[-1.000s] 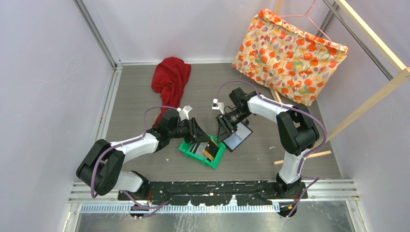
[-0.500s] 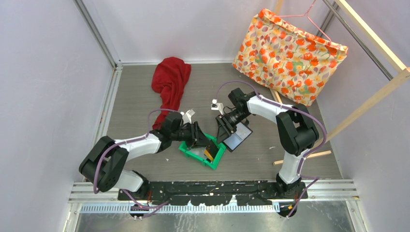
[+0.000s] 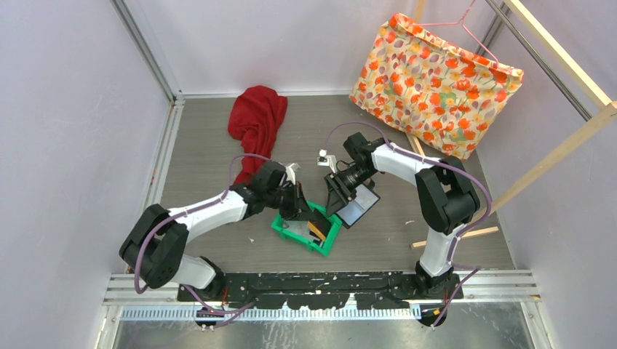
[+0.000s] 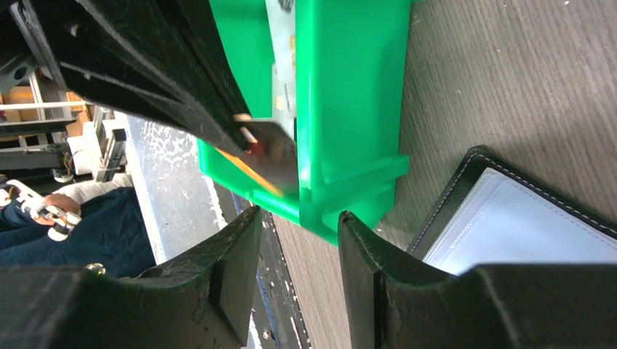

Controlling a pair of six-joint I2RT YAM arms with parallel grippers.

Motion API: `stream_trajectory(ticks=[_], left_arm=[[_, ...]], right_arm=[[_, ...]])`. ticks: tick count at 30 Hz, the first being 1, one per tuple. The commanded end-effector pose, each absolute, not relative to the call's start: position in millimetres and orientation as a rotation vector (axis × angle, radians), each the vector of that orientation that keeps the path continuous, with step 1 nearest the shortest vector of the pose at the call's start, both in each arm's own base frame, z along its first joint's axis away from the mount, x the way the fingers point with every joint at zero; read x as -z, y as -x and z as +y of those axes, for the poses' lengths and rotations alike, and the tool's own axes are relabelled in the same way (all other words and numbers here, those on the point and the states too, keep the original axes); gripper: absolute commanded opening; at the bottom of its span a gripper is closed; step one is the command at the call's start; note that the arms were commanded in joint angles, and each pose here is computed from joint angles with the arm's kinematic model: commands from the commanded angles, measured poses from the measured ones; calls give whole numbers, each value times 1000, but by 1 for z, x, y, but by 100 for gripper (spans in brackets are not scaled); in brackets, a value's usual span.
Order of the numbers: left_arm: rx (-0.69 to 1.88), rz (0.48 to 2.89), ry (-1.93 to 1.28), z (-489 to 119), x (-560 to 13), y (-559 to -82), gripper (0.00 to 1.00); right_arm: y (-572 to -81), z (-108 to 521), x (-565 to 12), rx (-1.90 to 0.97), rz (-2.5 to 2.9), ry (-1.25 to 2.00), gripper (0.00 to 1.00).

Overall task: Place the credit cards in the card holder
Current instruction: Pick up the credit card from the storage box.

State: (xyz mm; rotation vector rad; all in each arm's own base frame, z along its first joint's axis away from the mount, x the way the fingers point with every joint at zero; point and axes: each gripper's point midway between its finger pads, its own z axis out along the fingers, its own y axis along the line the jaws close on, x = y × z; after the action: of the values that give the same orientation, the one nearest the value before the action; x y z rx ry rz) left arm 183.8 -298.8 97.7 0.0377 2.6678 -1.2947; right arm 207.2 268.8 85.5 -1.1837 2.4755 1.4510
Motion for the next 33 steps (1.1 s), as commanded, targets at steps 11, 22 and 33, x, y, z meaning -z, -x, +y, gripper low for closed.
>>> stream_trajectory(ticks=[11, 22, 33], left_arm=[[1026, 2427, -436, -263, -129, -187, 0], [1023, 1984, -777, -254, -160, -176, 0], [1031, 1897, -867, -258, -162, -173, 0]], right_arm=[[-193, 273, -144, -1553, 2156, 1414, 49], [-216, 296, -174, -1426, 1952, 1553, 69], [-189, 321, -186, -1400, 1389, 1893, 69]])
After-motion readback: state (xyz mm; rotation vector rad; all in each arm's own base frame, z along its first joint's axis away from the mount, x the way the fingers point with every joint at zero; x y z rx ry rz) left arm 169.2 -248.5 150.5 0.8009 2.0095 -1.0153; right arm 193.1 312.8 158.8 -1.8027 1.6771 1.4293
